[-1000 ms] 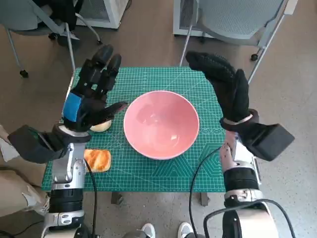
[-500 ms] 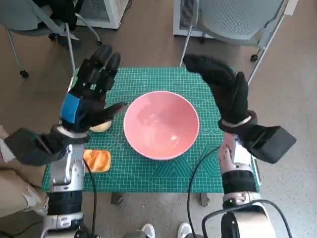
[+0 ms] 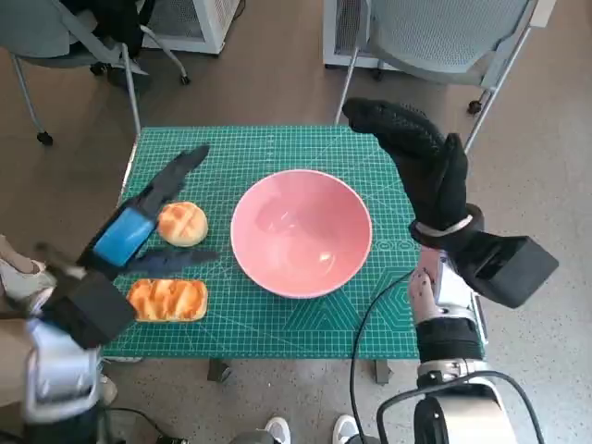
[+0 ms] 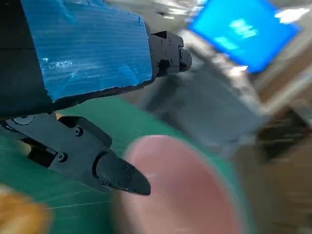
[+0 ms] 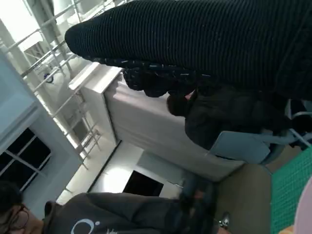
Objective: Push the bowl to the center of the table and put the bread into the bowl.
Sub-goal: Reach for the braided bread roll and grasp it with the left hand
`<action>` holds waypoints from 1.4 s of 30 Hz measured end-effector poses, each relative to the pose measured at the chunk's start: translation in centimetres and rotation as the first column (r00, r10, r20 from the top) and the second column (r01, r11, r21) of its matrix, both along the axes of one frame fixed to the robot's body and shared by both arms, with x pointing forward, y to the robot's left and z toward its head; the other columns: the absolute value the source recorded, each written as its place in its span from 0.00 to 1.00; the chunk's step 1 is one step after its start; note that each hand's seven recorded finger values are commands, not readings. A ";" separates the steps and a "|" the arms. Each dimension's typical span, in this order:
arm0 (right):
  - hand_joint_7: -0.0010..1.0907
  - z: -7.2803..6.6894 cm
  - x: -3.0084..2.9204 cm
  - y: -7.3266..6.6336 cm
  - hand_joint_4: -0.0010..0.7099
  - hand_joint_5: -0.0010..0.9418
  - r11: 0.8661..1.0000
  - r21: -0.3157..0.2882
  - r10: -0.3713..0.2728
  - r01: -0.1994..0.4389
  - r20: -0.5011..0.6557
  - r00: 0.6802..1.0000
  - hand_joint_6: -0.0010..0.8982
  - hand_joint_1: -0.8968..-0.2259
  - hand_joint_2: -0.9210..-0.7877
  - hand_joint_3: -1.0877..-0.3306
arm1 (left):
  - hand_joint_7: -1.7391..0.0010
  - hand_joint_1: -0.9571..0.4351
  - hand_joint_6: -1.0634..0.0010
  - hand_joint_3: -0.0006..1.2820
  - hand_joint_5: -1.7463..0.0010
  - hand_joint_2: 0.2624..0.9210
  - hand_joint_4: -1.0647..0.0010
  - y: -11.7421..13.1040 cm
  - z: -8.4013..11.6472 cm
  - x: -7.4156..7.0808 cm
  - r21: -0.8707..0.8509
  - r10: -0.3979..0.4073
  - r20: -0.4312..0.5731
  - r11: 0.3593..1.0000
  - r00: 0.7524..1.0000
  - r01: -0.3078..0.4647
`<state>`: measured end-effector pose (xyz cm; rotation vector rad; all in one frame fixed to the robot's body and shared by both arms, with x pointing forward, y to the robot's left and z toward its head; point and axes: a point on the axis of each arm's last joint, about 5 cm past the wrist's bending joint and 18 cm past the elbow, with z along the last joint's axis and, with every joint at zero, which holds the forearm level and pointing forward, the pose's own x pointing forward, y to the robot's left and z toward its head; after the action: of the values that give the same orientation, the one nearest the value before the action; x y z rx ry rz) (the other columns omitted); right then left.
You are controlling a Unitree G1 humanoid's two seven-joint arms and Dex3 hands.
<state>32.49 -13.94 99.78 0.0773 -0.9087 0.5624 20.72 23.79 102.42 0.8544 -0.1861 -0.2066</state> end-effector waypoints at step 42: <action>0.09 -1.2 -0.25 0.2 0.12 0.00 1.000 0.013 0.015 -0.015 -0.064 0.998 0.14 0.35 0.00 0.30 | 0.99 0.63 0.73 0.03 0.99 0.61 0.88 -3.0 -0.3 -3.7 0.591 0.246 -0.252 0.805 0.936 -0.052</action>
<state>32.23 -13.79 98.59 0.1125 -0.8502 0.5655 17.04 20.81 102.16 1.4253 0.2700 -0.2525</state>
